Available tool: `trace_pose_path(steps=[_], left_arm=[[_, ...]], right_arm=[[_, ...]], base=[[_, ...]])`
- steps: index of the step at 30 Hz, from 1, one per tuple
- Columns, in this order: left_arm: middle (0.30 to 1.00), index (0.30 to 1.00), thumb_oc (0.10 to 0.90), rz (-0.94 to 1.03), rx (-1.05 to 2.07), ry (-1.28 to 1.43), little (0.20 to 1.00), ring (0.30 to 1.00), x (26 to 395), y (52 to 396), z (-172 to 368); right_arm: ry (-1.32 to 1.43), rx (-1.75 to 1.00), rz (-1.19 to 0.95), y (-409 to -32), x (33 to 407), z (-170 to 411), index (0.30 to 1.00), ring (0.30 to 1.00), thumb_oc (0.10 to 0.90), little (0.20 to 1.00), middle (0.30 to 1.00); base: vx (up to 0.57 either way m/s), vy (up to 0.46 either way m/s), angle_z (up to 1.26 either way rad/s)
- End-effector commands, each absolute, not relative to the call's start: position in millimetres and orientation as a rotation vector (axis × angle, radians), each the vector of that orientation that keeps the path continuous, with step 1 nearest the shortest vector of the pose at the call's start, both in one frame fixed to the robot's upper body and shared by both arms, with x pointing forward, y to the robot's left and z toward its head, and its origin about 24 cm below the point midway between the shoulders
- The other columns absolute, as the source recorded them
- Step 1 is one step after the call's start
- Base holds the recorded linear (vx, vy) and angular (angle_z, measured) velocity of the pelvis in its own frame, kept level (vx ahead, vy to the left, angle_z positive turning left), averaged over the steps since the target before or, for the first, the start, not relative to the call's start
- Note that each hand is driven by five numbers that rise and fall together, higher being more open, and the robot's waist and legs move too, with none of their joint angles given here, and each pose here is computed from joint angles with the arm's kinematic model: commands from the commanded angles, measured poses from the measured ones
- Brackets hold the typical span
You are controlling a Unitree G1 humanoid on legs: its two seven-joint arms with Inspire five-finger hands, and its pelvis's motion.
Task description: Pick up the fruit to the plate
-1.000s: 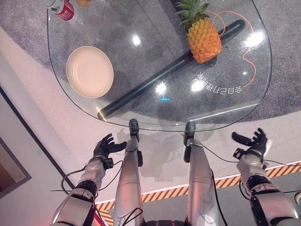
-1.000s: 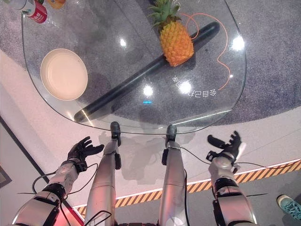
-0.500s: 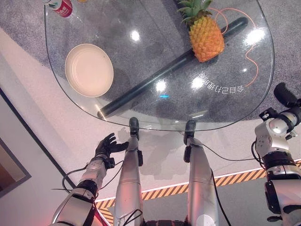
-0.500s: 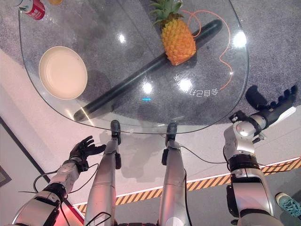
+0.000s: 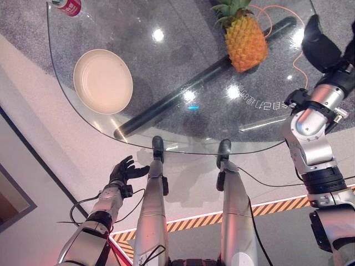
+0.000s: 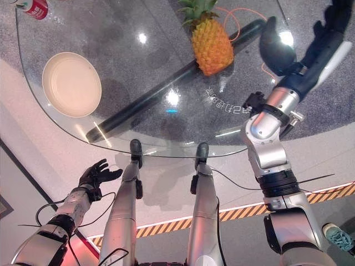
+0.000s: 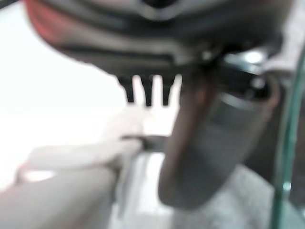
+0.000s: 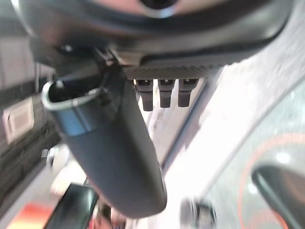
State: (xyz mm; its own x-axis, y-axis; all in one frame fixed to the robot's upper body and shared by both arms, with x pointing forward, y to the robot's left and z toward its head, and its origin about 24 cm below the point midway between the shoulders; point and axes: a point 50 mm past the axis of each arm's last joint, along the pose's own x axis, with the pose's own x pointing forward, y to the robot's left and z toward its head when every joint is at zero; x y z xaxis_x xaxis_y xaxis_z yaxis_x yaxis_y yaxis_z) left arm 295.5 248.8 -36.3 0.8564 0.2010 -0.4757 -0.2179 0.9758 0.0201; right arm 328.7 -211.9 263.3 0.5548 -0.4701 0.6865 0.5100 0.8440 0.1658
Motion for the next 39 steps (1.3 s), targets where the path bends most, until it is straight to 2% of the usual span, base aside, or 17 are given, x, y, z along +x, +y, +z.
trace_pose_path(steps=[1,10,21,39], left_arm=[[0.900,0.900,0.800,0.264,-0.019,0.556,0.900,0.900,271,259,-56],[0.900,0.900,0.800,0.235,-0.015,0.559,0.900,0.900,272,250,-58],[0.900,0.900,0.800,0.213,-0.013,0.570,0.900,0.900,271,239,-62],[0.900,0.900,0.800,0.196,-0.005,0.578,0.900,0.900,273,234,-61]], right_arm=[[-1.016,-0.136,-0.522,-204,309,307,0.900,0.900,0.800,0.900,0.900],[-0.927,-0.213,-0.384,-173,321,306,0.900,0.900,0.800,0.900,0.900],[-0.880,-0.247,-0.369,-164,323,304,0.900,0.900,0.800,0.900,0.900],[-0.713,-0.316,-0.520,-181,344,287,0.900,0.900,0.800,0.900,0.900]], base=[[0.00,0.000,0.00],[0.01,0.002,0.02],[0.00,0.001,0.01],[0.00,0.000,0.00]])
